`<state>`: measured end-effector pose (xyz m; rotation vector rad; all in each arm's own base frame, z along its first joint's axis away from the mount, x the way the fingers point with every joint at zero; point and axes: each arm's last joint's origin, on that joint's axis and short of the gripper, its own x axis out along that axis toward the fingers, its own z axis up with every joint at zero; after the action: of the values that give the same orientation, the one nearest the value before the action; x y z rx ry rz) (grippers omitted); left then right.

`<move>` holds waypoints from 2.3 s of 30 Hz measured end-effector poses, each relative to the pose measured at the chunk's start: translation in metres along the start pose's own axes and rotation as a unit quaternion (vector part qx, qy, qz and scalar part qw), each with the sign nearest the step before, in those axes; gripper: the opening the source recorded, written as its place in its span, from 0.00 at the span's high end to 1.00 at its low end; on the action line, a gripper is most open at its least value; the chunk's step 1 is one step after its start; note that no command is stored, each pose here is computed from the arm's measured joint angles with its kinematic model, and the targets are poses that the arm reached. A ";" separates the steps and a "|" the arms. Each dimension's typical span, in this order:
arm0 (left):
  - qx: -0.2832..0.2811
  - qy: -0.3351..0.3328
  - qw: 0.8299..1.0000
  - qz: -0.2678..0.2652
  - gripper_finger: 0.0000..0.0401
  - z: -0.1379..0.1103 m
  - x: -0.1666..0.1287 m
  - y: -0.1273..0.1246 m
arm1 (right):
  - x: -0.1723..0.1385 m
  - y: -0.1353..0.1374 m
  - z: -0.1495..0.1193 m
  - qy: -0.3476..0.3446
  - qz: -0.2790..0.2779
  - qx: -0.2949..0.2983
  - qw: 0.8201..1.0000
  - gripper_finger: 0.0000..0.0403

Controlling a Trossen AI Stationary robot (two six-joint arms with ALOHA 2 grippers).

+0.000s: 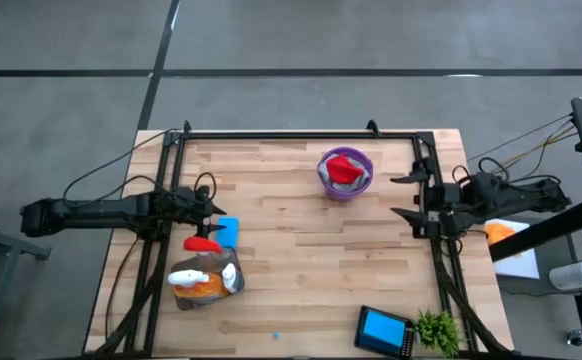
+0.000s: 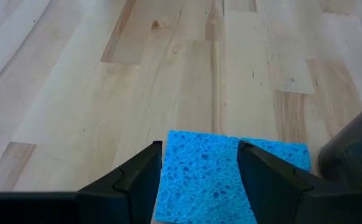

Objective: Pick & Place Kitchen Items
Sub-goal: Put the light blue sponge into the black bin

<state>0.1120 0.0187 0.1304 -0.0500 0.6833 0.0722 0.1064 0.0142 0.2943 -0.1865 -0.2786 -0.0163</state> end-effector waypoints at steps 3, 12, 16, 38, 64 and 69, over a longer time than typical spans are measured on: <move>0.053 -0.003 0.999 0.009 0.47 0.001 0.000 0.001 | -0.004 0.000 0.000 -0.008 0.003 0.001 1.000 0.22; 0.246 -0.018 0.968 0.055 0.47 0.006 0.000 0.003 | -0.010 -0.001 0.001 -0.012 0.001 0.001 1.000 0.22; 0.246 -0.036 0.965 0.088 0.47 0.011 -0.001 0.005 | -0.010 -0.001 0.000 -0.007 0.003 0.003 1.000 0.22; -0.028 -0.219 0.975 -0.015 0.47 0.042 -0.009 0.000 | -0.004 0.002 -0.007 0.025 0.010 -0.003 1.000 0.22; -0.264 -0.208 0.941 -0.049 0.47 0.041 -0.008 0.001 | 0.019 0.007 -0.014 0.080 0.020 -0.028 0.996 0.22; -0.307 -0.214 0.927 -0.039 0.47 0.041 -0.009 0.003 | 0.019 0.007 -0.012 0.077 0.019 -0.029 0.996 0.22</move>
<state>0.1311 0.0239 0.1679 -0.6476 0.1990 0.2129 0.1286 0.0188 0.2866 -0.2466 -0.1206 -0.0008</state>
